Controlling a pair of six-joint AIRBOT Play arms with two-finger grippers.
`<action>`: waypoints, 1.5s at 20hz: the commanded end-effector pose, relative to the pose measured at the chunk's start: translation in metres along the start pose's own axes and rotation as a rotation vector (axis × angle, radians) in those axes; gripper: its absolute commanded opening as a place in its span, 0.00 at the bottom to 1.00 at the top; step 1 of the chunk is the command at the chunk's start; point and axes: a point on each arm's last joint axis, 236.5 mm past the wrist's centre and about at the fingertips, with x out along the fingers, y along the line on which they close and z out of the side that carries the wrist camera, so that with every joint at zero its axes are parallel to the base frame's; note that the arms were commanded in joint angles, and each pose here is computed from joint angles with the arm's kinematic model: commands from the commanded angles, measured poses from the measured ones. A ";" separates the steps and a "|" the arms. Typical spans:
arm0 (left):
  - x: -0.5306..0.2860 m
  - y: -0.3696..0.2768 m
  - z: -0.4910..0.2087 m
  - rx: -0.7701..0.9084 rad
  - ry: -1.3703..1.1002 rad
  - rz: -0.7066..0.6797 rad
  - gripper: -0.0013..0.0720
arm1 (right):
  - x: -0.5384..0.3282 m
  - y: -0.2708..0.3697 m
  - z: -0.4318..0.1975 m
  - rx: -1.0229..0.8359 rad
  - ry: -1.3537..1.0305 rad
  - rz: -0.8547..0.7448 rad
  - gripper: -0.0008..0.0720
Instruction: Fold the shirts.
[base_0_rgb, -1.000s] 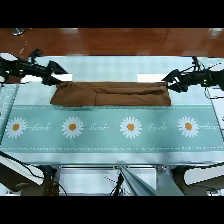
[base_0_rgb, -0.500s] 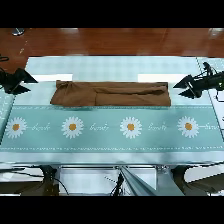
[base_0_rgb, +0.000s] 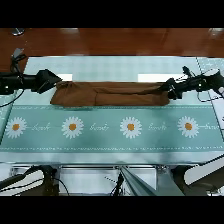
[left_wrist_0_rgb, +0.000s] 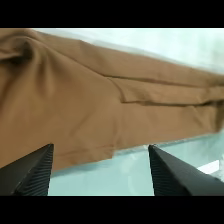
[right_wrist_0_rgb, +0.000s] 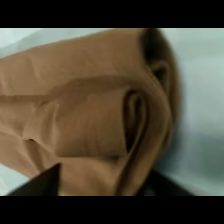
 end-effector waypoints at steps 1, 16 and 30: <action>0.018 -0.028 -0.013 0.070 0.026 -0.039 0.84 | 0.014 0.020 -0.008 -0.042 0.030 0.008 0.05; 0.157 -0.190 -0.139 0.348 0.325 -0.206 0.05 | -0.151 0.081 -0.183 -0.249 -0.285 -0.122 0.04; 0.235 -0.308 -0.326 0.230 0.770 -0.411 0.05 | -0.168 0.132 -0.239 -0.290 -0.378 0.023 0.04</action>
